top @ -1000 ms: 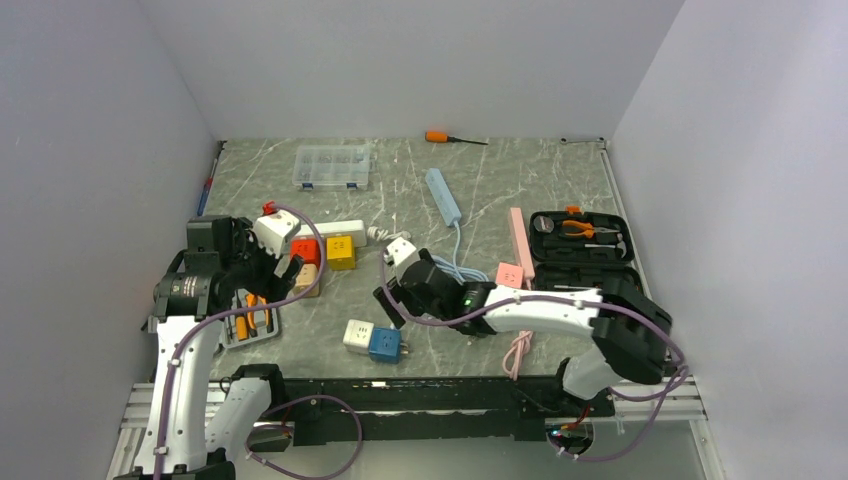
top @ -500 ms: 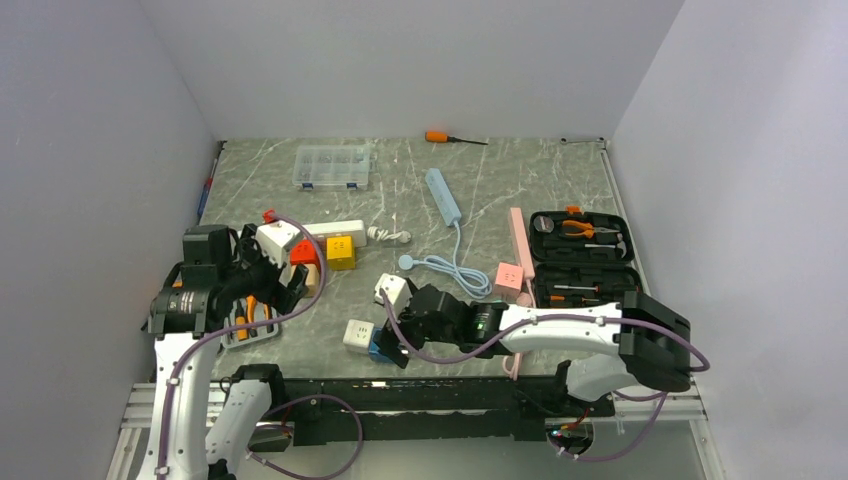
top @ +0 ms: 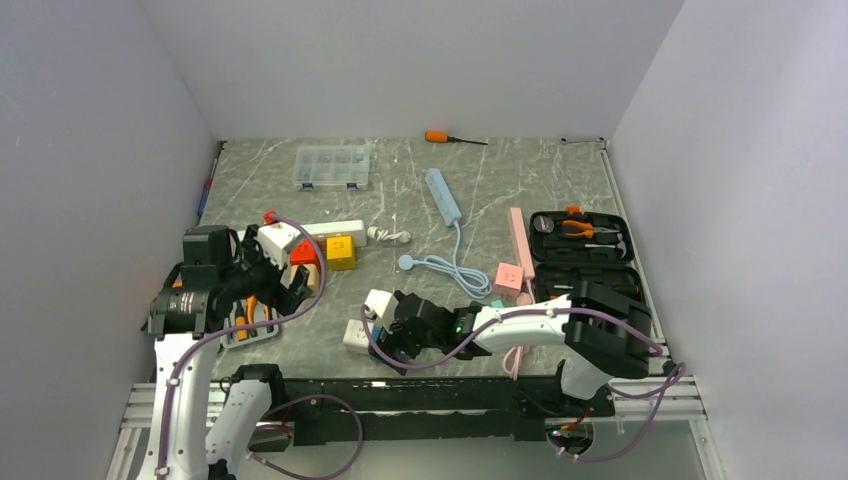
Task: Pull the plug off the socket
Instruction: Remove the plug from the socket.
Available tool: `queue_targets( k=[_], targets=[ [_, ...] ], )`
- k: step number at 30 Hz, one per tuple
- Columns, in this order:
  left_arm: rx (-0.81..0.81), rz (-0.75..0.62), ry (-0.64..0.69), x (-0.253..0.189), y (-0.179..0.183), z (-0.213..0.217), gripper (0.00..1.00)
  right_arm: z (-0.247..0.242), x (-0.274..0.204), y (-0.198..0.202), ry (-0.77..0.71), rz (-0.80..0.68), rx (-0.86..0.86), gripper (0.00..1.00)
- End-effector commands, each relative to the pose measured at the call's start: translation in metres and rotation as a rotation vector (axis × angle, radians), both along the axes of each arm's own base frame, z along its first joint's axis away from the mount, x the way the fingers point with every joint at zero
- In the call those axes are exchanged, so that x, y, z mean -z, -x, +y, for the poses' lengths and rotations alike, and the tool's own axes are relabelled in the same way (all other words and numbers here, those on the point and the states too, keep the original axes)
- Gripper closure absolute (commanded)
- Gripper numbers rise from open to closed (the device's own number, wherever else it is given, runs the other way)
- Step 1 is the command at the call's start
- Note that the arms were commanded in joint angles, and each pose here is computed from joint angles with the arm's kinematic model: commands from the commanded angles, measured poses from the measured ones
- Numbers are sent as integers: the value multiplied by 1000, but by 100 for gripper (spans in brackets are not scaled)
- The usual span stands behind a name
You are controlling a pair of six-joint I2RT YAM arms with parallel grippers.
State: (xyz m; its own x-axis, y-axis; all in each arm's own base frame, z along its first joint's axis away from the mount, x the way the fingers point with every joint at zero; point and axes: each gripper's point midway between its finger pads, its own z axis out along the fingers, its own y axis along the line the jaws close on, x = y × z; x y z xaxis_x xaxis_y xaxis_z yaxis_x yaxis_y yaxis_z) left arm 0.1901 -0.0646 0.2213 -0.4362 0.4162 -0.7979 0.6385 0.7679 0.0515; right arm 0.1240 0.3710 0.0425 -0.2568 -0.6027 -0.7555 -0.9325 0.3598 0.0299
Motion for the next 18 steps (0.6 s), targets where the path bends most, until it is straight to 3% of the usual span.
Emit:
queue_targets(
  k=[1,4,12,15,18],
  targets=[
    [26,-3,25,-3,0,-5,1,20,-6,-5,-54,-29,-22,0],
    [32,-12,28,-4,0,-6,1,20,2,-7,-49,-36,-9,1],
    [59,-54,16,-7,4,-7,1,25,17,-8,-7,-65,-12,13],
    [64,-49,8,-6,5,-7,1,29,18,-6,5,-70,-22,25],
    [77,-49,2,-5,6,-7,1,27,21,-6,25,-62,-10,47]
  ],
)
